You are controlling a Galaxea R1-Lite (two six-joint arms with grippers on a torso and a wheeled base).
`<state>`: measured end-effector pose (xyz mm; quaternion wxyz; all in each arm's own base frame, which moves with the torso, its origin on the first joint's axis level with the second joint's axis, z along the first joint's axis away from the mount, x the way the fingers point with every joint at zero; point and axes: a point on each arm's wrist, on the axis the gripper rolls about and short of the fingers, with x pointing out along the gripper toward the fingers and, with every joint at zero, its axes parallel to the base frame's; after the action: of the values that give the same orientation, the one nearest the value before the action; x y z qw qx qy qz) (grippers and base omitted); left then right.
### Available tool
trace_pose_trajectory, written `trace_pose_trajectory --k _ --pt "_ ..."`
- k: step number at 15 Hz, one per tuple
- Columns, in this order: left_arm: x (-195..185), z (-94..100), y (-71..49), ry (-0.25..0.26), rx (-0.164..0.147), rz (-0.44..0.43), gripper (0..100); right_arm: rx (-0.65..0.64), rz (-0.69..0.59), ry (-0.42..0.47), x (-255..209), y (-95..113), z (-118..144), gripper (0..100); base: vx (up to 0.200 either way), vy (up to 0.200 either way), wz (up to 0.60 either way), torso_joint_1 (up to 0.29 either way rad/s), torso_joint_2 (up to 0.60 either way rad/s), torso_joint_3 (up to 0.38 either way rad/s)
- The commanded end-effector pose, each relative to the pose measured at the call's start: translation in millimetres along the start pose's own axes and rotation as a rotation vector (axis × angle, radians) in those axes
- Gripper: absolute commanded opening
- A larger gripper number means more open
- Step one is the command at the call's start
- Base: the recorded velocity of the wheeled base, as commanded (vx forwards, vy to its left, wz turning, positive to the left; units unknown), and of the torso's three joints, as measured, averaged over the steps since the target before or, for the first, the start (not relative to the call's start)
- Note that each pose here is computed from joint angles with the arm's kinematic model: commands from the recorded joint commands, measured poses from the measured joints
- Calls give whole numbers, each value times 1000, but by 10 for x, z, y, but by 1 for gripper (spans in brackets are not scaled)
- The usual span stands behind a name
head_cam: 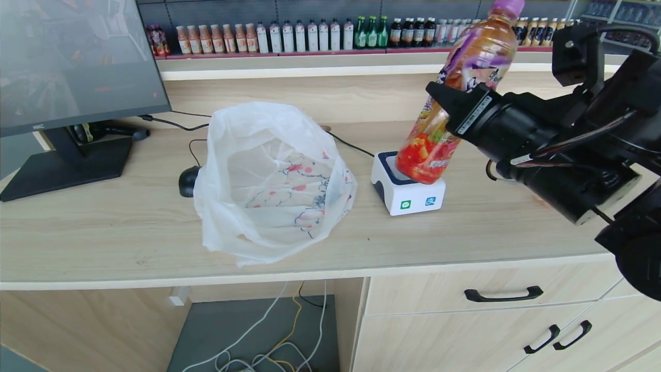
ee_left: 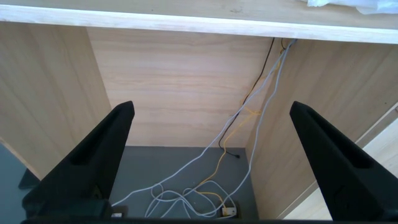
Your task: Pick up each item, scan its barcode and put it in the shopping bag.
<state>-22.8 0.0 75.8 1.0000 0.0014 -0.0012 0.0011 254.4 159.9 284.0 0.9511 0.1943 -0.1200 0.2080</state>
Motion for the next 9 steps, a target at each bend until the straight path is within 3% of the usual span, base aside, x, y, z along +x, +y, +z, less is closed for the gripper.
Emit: trace_pose_trajectory --k 1,3,6,9 --pt "0 0 0 -1 0 1 100 -74 71 -72 -161 86 134 0 0 0 0 0 0 0" --pt "0 0 0 -1 0 1 100 -197 128 -139 -182 88 111 0 0 0 0 0 0 0" --pt "0 0 0 -1 0 -1 100 -343 151 -156 -344 1 -81 0 0 0 0 0 0 0" --pt "0 0 0 -1 0 1 100 -388 119 -178 -377 -40 -90 0 0 0 0 0 0 0"
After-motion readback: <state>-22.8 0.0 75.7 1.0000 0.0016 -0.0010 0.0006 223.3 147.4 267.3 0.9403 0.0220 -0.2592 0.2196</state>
